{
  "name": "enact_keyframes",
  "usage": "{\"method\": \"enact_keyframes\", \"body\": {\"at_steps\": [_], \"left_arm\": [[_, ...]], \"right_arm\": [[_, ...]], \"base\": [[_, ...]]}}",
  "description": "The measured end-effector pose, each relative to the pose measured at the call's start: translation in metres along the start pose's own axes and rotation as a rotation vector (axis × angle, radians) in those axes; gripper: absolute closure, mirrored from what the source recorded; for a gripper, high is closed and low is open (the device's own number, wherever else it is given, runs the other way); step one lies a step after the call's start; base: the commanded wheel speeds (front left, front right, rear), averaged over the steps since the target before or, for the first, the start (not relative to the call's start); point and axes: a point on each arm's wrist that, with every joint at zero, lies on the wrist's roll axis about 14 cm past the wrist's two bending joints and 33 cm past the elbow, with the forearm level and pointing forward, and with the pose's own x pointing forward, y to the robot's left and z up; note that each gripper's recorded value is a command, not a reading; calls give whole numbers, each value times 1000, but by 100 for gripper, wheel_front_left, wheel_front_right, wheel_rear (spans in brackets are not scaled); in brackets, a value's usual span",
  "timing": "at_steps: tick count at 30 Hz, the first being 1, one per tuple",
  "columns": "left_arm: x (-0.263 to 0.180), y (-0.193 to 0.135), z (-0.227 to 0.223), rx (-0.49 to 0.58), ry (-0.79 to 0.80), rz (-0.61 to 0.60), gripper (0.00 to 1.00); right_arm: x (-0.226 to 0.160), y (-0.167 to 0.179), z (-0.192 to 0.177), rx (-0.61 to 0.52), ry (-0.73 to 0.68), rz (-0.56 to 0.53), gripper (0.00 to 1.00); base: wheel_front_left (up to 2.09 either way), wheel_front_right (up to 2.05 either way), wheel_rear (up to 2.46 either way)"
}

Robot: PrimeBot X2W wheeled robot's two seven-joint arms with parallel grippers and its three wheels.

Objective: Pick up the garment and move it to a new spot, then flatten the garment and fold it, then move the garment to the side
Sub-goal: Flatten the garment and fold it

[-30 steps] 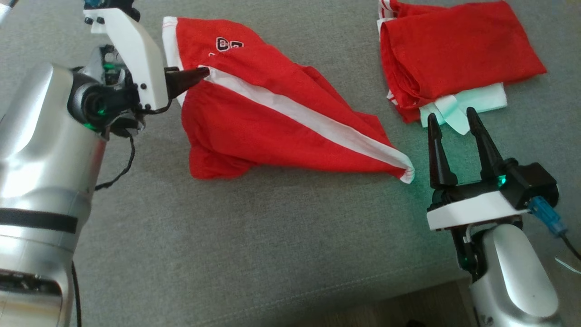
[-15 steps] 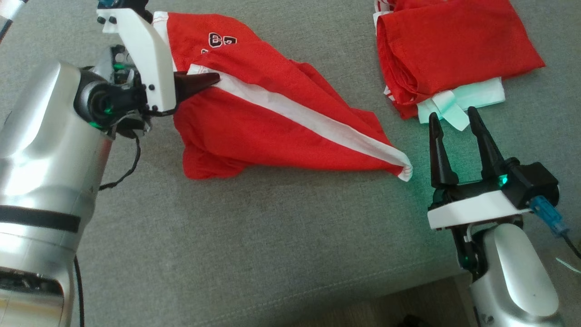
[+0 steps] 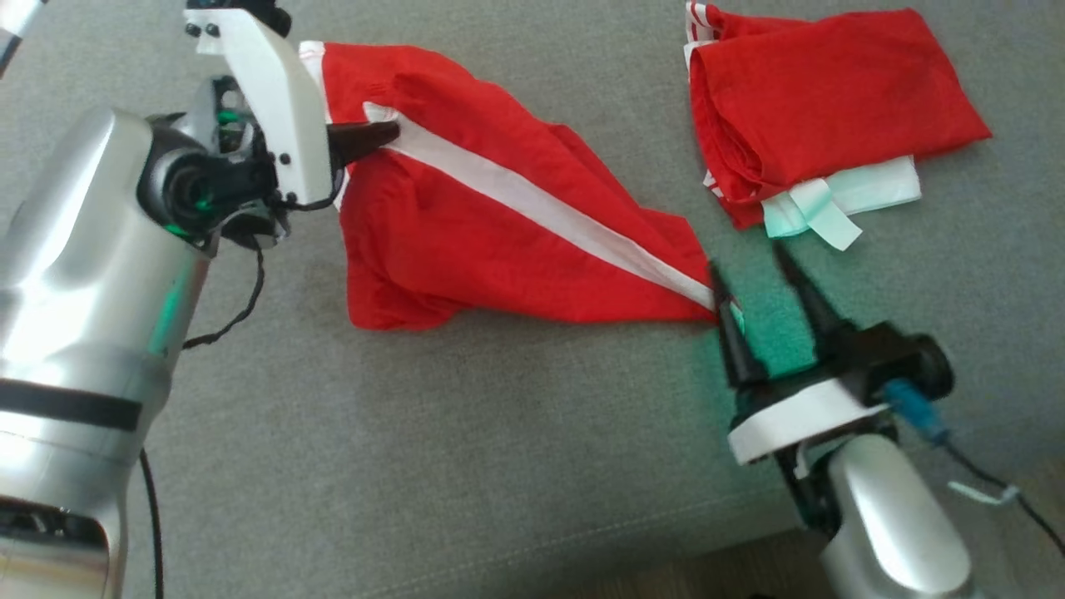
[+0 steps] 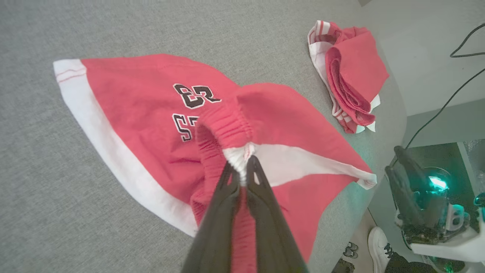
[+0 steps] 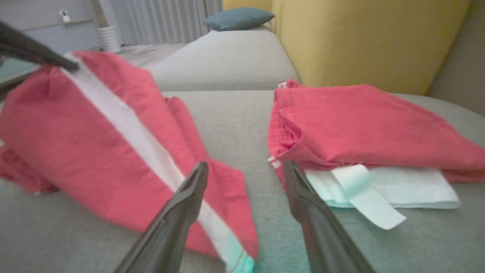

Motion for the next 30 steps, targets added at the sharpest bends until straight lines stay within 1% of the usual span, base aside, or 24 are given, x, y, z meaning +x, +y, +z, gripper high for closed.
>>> {"method": "enact_keyframes", "body": {"at_steps": [2, 5, 10, 13, 18, 26, 27, 28, 29, 30], "left_arm": [[-3, -4, 2, 10, -11, -5, 100], [-8, -7, 3, 20, -28, -5, 100], [-11, -12, 2, 34, -35, -12, 100], [-11, -11, -2, 26, -36, -13, 100], [-10, -11, -8, 29, -17, -14, 100], [-12, -11, -7, 27, -24, -16, 100], [-13, -12, -7, 25, -24, -19, 100], [-13, -12, -8, 25, -23, -20, 100], [-13, -12, -8, 26, -21, -19, 100], [-13, -12, -9, 29, -18, -18, 100]], "right_arm": [[-2, 10, -7, -36, 27, 35, 0], [-7, 15, -16, -71, 56, 61, 0], [-13, 8, -36, -131, 143, 63, 0], [-14, 11, -44, -150, 175, 78, 0], [-15, 18, -51, -177, 197, 109, 0], [-18, 18, -53, -189, 206, 112, 0], [-17, 18, -53, -192, 206, 112, 3], [-17, 18, -53, -194, 205, 113, 80], [-17, 18, -53, -196, 206, 114, 100], [-17, 18, -53, -197, 208, 114, 100]], "base": [[0, 0, 0], [0, 0, 0], [0, 0, 0], [0, 0, 0], [0, 0, 0], [0, 0, 0], [0, 0, 0], [0, 0, 0], [0, 0, 0], [0, 0, 0]]}}
